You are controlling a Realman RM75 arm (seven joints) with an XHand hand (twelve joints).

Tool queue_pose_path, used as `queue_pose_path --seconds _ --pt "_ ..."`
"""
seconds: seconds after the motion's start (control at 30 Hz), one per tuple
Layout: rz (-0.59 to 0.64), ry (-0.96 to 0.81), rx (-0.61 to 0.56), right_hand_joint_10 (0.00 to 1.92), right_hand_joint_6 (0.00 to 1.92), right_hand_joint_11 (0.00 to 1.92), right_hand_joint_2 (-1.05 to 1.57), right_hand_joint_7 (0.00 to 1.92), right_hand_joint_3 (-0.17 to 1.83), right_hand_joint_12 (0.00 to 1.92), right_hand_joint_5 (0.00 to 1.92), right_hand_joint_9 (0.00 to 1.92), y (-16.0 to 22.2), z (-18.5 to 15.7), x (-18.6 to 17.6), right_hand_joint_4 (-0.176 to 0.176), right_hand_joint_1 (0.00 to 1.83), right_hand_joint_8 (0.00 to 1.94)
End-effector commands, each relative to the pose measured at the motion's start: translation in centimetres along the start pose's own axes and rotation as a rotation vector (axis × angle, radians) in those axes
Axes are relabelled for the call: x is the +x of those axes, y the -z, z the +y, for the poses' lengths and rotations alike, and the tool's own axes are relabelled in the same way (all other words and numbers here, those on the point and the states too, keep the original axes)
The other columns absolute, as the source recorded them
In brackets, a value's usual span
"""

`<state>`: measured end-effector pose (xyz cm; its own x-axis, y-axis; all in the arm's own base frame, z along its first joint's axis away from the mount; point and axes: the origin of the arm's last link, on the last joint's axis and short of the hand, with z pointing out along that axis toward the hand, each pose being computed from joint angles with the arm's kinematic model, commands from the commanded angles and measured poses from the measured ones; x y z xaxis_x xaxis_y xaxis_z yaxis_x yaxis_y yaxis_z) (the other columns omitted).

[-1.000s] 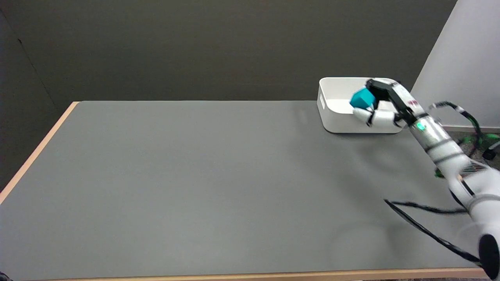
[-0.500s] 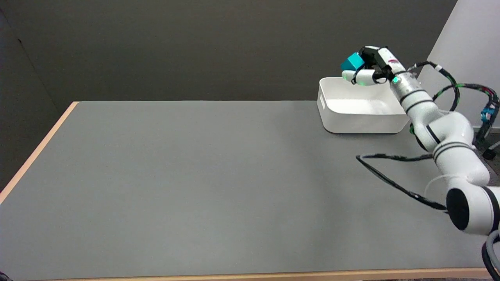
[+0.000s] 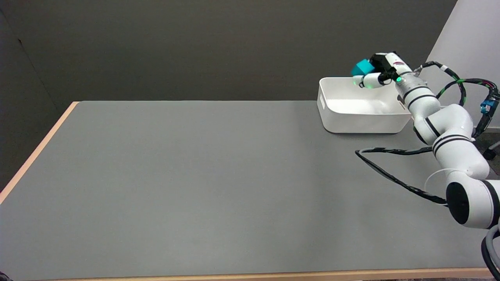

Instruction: Place blue wooden cube into white box.

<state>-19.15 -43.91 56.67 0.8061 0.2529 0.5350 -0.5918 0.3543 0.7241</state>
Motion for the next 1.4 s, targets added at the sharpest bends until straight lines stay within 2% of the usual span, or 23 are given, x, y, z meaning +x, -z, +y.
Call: queue_pose_path --seconds 0.03,0.07,0.13,0.17,0.2,0.27,0.37,0.53,0.63,0.73,0.77,0.83,0.9,1.0,1.1,1.2,1.27,1.33,1.4 --pt "-0.055 0.027 -0.211 1.68 1.34 0.13 0.91 0.72 0.61 1.92 0.48 0.7 2.9 6.2 -1.8 -0.016 1.07 1.27" --pt "-0.06 0.021 -0.221 1.47 1.07 0.19 0.67 0.66 0.94 1.85 0.44 0.67 3.2 6.7 -2.0 0.026 1.03 0.99" --pt "-0.071 0.008 -0.234 1.0 0.63 0.39 0.62 0.45 0.98 1.56 0.32 0.42 4.0 7.5 -2.5 0.036 0.93 0.54" --pt "-0.077 -0.002 -0.239 0.88 0.52 0.29 0.6 0.34 0.97 1.47 0.25 0.3 4.3 7.9 -2.8 0.032 0.84 0.45" --pt "-0.083 -0.017 -0.239 0.76 0.42 0.21 0.57 0.24 0.96 1.39 0.18 0.19 4.6 8.2 -3.1 0.027 0.75 0.36" --pt "-0.089 -0.037 -0.225 0.66 0.35 0.11 0.54 0.09 0.93 1.33 0.09 0.03 5.1 8.2 -3.6 0.018 0.65 0.25" --pt "-0.091 -0.071 -0.179 0.53 0.29 0.06 0.53 0.01 0.88 1.28 0.04 0.0 5.6 7.2 -3.8 0.009 0.55 0.16" --pt "-0.088 -0.108 -0.056 0.38 0.24 0.01 0.52 0.0 0.84 1.24 0.0 0.0 6.6 4.1 -4.0 0.001 0.48 0.06" --pt "-0.085 -0.195 0.092 0.3 0.2 0.0 0.52 0.0 0.83 1.18 0.0 0.0 7.8 1.1 -4.1 -0.002 0.45 0.02" --pt "-0.081 -0.355 0.313 0.18 0.1 0.0 0.51 0.0 0.89 1.0 0.01 0.0 9.8 -4.2 -3.3 0.003 0.42 0.0" --pt "-0.081 -0.406 0.421 0.14 0.09 0.0 0.51 0.0 0.89 0.96 0.01 0.0 11.0 -6.8 -2.8 0.004 0.42 0.0" --pt "-0.081 -0.433 0.55 0.19 0.16 0.0 0.5 0.0 0.89 0.96 0.0 0.0 12.6 -10.0 -1.9 0.028 0.42 0.01" --pt "-0.079 -0.437 0.677 0.24 0.16 0.0 0.57 0.02 0.97 0.88 0.03 0.0 14.6 -13.3 -1.0 0.055 0.42 0.07" --pt "-0.097 -0.444 0.736 0.32 0.24 0.0 0.54 0.01 0.96 0.91 0.03 0.0 16.7 -15.2 -1.0 0.058 0.32 0.16" --pt "-0.14 -0.492 0.736 0.31 0.29 0.0 0.57 0.02 0.98 0.84 0.04 0.01 19.5 -15.1 -1.9 0.055 0.2 0.18" --pt "-0.155 -0.618 0.697 0.26 0.31 0.0 0.75 0.0 0.91 0.52 0.07 0.0 22.3 -13.1 -2.9 0.036 0.12 0.16" --pt "-0.127 -0.719 0.687 0.18 0.34 0.0 0.82 0.0 0.96 0.32 0.09 0.0 24.0 -10.8 -3.7 0.018 0.16 0.1" --pt "-0.087 -0.872 0.675 0.16 0.42 0.0 0.83 0.0 1.0 0.26 0.13 0.0 25.2 -8.0 -4.2 -0.012 0.24 0.15" --pt "-0.061 -1.058 0.654 0.09 0.55 0.0 0.76 0.08 1.09 0.23 0.13 0.05 26.3 -5.0 -4.8 -0.038 0.66 0.11"
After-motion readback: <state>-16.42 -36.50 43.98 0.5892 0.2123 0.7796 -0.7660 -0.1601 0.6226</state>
